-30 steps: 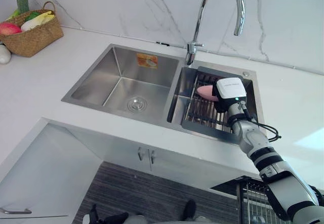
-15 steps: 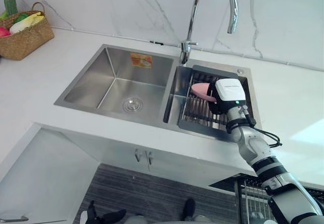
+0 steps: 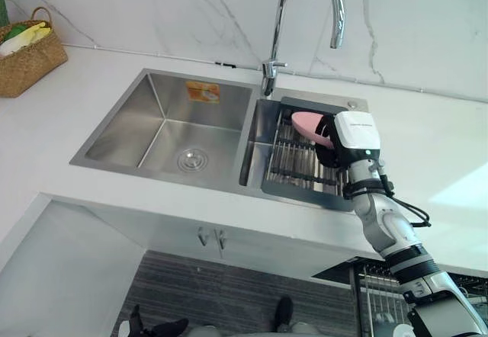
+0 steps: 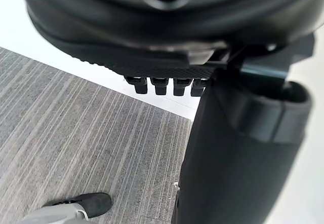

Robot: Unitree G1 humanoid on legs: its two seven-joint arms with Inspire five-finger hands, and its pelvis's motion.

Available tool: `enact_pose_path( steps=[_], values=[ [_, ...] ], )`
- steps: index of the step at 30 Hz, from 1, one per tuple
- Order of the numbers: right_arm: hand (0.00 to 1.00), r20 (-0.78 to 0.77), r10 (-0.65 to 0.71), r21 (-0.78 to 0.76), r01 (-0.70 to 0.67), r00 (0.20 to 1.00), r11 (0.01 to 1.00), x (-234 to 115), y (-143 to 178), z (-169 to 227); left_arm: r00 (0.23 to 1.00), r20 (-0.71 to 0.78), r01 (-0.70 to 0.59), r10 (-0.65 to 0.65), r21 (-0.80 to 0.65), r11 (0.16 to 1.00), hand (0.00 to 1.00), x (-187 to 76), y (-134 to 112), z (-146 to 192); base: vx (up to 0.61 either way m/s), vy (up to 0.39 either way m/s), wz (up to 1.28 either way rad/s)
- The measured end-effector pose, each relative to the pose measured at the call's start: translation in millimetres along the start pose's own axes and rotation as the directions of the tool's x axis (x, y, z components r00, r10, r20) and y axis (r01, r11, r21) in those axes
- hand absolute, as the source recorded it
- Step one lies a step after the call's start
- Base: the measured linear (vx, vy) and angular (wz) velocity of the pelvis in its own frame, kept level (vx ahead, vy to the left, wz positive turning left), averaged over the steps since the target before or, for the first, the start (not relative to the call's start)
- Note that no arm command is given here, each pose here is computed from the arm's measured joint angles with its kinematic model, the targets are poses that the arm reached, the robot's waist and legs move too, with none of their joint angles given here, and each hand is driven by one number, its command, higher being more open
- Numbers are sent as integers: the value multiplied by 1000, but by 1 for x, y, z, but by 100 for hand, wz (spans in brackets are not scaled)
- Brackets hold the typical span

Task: Walk over to the sink, pick up the cup, carry it to the dishwasher, place the cup inside the dishwasher, then close the dishwasher door

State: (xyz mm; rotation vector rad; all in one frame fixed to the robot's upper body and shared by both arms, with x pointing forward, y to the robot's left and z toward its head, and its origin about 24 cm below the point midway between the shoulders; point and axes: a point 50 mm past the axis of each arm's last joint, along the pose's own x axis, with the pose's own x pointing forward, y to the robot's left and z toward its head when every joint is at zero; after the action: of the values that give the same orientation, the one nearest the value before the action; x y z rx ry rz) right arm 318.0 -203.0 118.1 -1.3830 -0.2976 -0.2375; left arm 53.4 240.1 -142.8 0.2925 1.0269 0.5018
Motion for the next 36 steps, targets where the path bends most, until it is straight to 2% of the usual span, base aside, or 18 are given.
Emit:
enact_pose_path(
  steps=[8, 16, 22, 27, 33, 36],
  values=[
    [0, -31, -127, 51, 129, 991, 990, -1, -22, -5, 1000, 2, -1, 1, 0, 1000, 100, 0, 1, 0, 0, 0, 0],
    [0, -62, -168, 85, 173, 984, 981, -5, -32, -11, 1000, 6, -1, 1, 0, 1000, 100, -1, 0, -1, -1, 1, 0],
    [0, -70, -267, 100, 273, 961, 957, -21, -59, -20, 999, 48, 8, -11, 45, 999, 100, -2, -1, 3, -16, 14, -8],
    [0, -105, -324, 66, 332, 940, 941, -36, -80, -36, 992, 78, 89, -100, 128, 988, 100, -5, -13, 6, -44, 44, -44],
    [0, -187, -331, 50, 346, 925, 937, -40, -80, -52, 986, 123, 97, -115, 143, 985, 100, -3, -15, 17, -143, 56, -108],
    [0, -183, -277, 89, 297, 943, 951, -34, -61, -48, 997, 73, 4, -5, 21, 1000, 100, -3, 2, 7, -125, 21, -183]
  ],
)
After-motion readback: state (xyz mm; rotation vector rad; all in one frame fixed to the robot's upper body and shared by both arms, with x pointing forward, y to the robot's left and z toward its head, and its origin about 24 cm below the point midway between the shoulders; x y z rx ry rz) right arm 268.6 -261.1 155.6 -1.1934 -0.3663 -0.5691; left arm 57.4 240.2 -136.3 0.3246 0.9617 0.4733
